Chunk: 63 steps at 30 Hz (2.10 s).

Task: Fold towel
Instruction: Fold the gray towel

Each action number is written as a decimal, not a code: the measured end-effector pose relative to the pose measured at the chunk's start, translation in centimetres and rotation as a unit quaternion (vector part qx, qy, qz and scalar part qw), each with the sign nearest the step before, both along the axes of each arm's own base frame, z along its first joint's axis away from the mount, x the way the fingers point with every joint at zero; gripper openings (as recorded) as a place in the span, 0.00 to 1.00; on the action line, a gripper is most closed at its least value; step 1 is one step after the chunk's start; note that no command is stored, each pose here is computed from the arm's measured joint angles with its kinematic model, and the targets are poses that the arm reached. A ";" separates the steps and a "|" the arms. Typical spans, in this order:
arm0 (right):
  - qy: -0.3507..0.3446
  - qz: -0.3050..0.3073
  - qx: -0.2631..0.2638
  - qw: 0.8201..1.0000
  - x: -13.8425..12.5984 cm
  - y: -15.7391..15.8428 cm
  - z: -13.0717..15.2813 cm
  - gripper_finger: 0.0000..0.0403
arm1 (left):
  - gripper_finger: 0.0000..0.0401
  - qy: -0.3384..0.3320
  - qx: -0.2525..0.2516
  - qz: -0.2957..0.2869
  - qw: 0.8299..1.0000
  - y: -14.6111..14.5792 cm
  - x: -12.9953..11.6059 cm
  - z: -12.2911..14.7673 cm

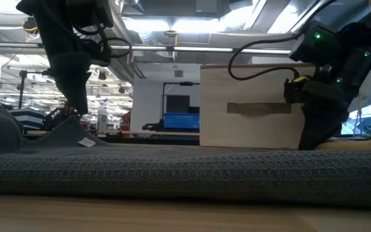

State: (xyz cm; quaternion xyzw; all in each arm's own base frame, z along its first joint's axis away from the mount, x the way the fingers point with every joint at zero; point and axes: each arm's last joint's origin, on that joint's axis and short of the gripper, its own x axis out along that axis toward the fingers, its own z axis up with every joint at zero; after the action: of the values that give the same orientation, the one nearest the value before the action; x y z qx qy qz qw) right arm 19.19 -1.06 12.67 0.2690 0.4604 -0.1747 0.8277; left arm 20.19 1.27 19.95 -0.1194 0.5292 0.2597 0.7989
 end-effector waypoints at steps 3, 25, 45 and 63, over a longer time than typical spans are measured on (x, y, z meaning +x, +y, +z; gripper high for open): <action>0.000 0.007 -0.005 1.000 0.0 0.0 0.0 0.13 | 0.41 -0.005 -0.029 0.017 0.999 0.7 -0.1 0.3; 0.005 0.025 -0.046 0.999 0.0 -0.1 0.0 0.03 | 0.33 0.001 -0.177 0.046 0.983 5.1 -2.3 -2.3; 0.020 0.060 -0.055 0.997 1.0 -0.1 3.4 0.01 | 0.01 -0.026 -0.109 -0.008 0.994 3.5 -2.5 -0.7; 0.069 0.029 -0.169 0.983 0.5 -0.1 4.1 0.01 | 0.01 -0.054 0.023 0.041 0.997 3.5 -4.1 1.4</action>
State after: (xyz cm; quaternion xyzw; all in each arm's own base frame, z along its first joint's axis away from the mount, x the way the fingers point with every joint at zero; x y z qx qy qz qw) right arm 19.66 -1.15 16.79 0.0991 0.4876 -0.2437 0.8325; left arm 16.10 4.78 21.34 -0.1364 0.4742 0.2978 0.8172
